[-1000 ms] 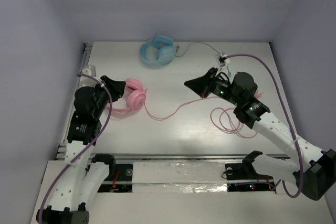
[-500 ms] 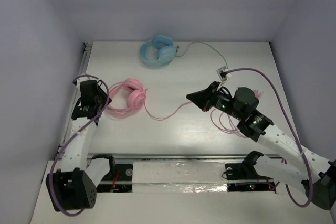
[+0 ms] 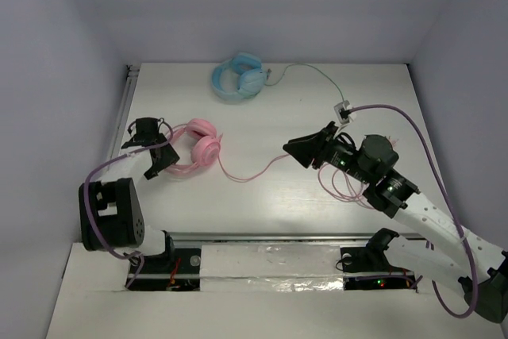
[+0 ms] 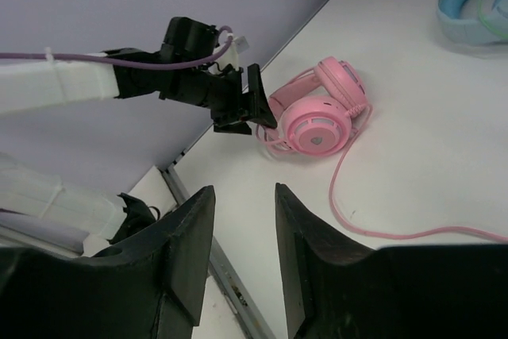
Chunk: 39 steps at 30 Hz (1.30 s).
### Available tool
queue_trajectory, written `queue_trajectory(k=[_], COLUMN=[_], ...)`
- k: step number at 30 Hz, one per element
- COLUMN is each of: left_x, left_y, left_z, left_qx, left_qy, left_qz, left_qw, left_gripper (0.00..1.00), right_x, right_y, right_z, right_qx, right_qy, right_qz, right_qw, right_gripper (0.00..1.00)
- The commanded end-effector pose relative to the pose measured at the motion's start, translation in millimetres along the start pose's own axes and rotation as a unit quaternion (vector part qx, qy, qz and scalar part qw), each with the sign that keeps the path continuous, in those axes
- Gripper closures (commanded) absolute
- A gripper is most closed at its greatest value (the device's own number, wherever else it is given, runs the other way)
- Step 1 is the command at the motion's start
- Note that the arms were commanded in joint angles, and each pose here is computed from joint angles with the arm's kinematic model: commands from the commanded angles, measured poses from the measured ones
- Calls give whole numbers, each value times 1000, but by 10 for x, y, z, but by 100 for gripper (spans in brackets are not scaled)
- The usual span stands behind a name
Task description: Wrap the headphones
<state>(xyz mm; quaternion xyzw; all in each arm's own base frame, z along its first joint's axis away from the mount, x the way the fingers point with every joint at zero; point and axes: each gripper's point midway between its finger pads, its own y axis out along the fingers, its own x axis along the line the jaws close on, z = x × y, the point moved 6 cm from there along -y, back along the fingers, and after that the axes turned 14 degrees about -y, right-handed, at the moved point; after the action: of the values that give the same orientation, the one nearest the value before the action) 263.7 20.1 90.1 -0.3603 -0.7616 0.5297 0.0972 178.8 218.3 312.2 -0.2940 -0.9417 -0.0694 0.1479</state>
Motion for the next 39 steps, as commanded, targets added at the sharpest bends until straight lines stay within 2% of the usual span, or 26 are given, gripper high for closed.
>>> queue_trajectory(k=[1,7,12,15,16,18,20,21,22,23,28,30,33,34,35,37,39], left_x=[-73,-125,-181,-240,-241,-238,-294,-351,-402,-473,-863,-947,-1089,-1136,-1158,-1213,-1232], left_y=[56,239,319,381,393,381,278,208,147,7,-563,-768,-1085,-1169,-1246,-1392,-1558], left_z=[-168,-183,-198,-165,-141,-118,-150,-145,-128,-175,-110,-152,-205,-240,-249,-264,-279], left_qx=[-19,-1,4,27,34,43,37,43,44,32,54,43,46,44,46,55,48], left_qy=[20,39,44,47,48,52,54,54,58,53,48,47,49,50,51,47,45], left_qz=[-5,-13,-4,10,13,16,41,67,84,114,273,304,368,382,394,418,442], left_qw=[1000,999,999,998,998,998,997,995,994,991,959,951,928,922,916,905,894], left_gripper=[38,41,53,70,87,100,100,100,100,100,100,100,100,100,100,100,100], right_x=[29,20,18,5,-13,-50,-89,-92,-75,-79,-14,-15,-43,-48,-45,-51,-139], right_y=[-38,7,-1,6,15,17,28,36,45,80,252,314,386,410,426,468,539], right_z=[-67,-22,-30,-26,-13,2,9,5,24,63,148,118,125,138,127,94,140], right_qx=[-16,-5,-9,-9,-7,-6,-6,-8,-3,4,32,35,32,33,29,18,19], right_qy=[-11,-7,-8,-9,-8,-7,-9,-10,-12,-11,-13,-15,-11,-9,-11,-26,-35], right_qz=[-2,-6,-4,0,5,20,33,34,23,17,-41,-44,-41,-43,-45,-50,-42], right_qw=[1000,1000,1000,1000,1000,1000,999,999,1000,1000,999,998,999,999,998,998,998], right_gripper=[57,56,56,56,56,56,70,82,99,100,100,93,77,60,52,35,27])
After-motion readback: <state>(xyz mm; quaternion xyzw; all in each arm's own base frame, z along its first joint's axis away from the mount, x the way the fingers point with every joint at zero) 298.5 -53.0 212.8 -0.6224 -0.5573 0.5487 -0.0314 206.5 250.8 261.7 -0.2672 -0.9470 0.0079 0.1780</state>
